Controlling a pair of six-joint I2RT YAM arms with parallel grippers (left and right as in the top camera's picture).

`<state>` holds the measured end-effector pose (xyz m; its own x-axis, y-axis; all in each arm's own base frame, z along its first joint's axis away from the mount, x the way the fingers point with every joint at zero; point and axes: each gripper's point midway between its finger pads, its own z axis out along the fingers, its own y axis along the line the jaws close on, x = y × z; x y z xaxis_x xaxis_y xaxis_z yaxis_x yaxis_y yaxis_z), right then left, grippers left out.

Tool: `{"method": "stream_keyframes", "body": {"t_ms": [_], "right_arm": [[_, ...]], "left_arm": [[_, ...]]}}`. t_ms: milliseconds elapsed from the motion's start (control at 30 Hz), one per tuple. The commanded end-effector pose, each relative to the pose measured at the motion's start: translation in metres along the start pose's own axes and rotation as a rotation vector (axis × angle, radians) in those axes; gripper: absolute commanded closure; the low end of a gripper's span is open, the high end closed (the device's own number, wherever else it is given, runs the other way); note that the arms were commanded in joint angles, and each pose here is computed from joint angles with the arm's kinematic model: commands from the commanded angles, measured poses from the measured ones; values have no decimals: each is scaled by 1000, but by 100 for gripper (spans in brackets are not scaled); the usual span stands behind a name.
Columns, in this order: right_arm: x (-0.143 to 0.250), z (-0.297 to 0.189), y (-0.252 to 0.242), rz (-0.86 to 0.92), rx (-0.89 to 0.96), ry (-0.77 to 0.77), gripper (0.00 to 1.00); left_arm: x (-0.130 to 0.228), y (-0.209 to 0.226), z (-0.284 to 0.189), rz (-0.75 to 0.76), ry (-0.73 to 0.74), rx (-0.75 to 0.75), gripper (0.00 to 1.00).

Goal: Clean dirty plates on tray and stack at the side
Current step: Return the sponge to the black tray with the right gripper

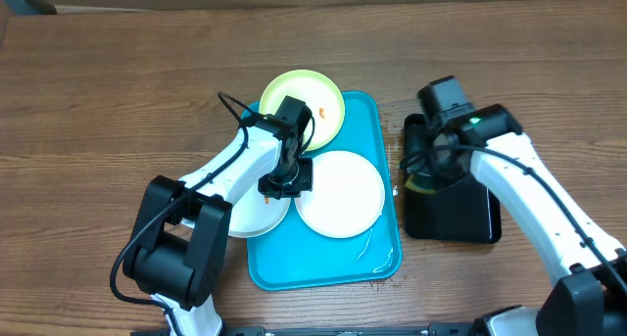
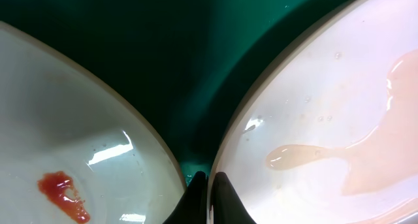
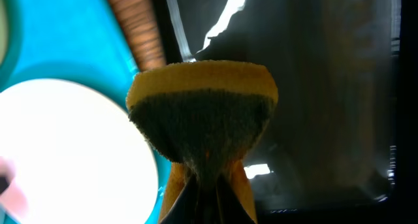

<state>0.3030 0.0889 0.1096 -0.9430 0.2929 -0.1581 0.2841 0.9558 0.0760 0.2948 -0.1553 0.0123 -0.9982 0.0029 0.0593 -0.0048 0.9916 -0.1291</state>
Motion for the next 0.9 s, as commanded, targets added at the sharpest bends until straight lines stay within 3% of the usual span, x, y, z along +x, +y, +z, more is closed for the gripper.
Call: {"method": "stream_keyframes", "body": {"t_ms": [0,233,433,567,600,733,867], "right_arm": [[-5,12,-27,61,42,-2,94],[2,54,-61,158,50,7,87],[6,60,-51,86,-29,27,82],[8,56,-42,58,-75,51,75],[7,51,-37,35,-99,53,73],[-3,27,-27,-1,-149,23,72],[-15,-4,-22,-15,-177,-38,66]], "left_arm": [[-5,4,3,10,-6,-16,96],[-8,-8,3,37,-15,43,92],[-18,-11,4,65,-61,37,90],[-18,-10,4,69,-62,33,90],[-18,-11,4,81,-62,33,94],[-16,-16,3,143,-56,45,96],[-21,-22,-28,190,-54,34,96]]}}
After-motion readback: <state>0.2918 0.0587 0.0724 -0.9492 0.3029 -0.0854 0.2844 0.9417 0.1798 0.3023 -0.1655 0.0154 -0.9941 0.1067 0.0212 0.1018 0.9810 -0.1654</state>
